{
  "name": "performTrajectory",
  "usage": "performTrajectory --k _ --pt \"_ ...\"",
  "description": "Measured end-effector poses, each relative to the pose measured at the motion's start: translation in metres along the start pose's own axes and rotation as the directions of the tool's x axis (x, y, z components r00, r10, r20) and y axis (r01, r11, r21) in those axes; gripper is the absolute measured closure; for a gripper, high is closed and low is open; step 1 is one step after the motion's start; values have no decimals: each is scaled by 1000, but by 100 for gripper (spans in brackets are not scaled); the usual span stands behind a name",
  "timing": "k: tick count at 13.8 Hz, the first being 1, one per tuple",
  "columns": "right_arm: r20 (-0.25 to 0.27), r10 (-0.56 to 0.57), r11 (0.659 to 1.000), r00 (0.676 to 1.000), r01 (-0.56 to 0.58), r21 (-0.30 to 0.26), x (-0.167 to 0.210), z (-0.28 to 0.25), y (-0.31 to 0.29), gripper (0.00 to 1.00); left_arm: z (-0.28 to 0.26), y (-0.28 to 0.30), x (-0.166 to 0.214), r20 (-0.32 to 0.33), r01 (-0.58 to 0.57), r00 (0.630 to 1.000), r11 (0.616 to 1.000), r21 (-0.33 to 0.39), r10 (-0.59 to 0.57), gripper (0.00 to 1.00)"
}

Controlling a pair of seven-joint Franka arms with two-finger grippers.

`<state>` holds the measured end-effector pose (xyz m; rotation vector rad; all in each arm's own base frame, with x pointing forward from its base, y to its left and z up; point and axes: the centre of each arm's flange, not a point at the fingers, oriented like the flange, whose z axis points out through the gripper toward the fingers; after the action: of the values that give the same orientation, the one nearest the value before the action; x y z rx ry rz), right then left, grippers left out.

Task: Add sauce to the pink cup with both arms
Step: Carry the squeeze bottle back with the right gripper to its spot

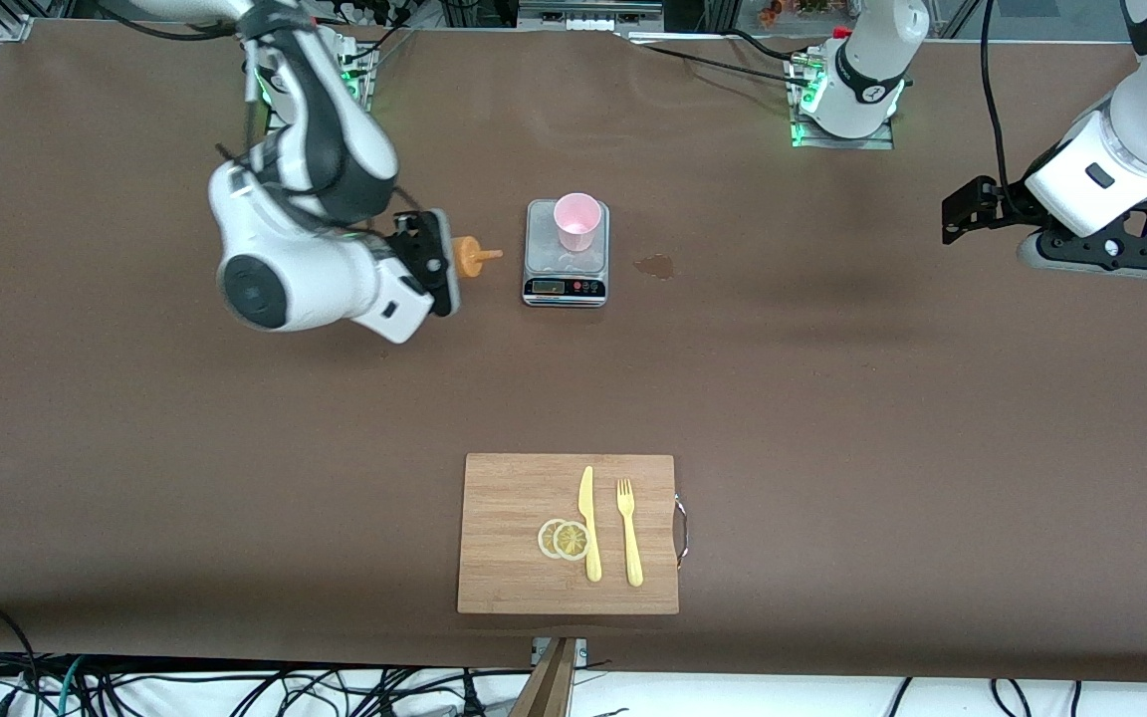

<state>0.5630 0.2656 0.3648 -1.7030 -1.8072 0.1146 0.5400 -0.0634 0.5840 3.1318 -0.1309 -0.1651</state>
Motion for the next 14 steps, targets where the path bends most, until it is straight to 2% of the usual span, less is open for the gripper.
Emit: performTrajectory --k 3,6,10,12,14 --pt "-185 -87 996 979 88 0 -68 -20 11 78 -1 1 0 -1 -1 1000 1000 0 1 0" --pt "-339 -192 980 921 199 -15 -138 -22 15 78 -3 3 0 -6 -6 1000 1000 1 6 0" --pt "-502 -340 932 795 358 -64 -236 -6 20 78 -3 4 0 -7 -8 1000 1000 1 8 0" --pt "-565 -395 904 724 417 -97 -279 14 23 79 -3 4 0 -7 -7 1000 1000 1 7 0" --pt "-605 -448 875 659 463 -143 -315 41 29 79 -3 4 0 -7 -7 1000 1000 1 7 0"
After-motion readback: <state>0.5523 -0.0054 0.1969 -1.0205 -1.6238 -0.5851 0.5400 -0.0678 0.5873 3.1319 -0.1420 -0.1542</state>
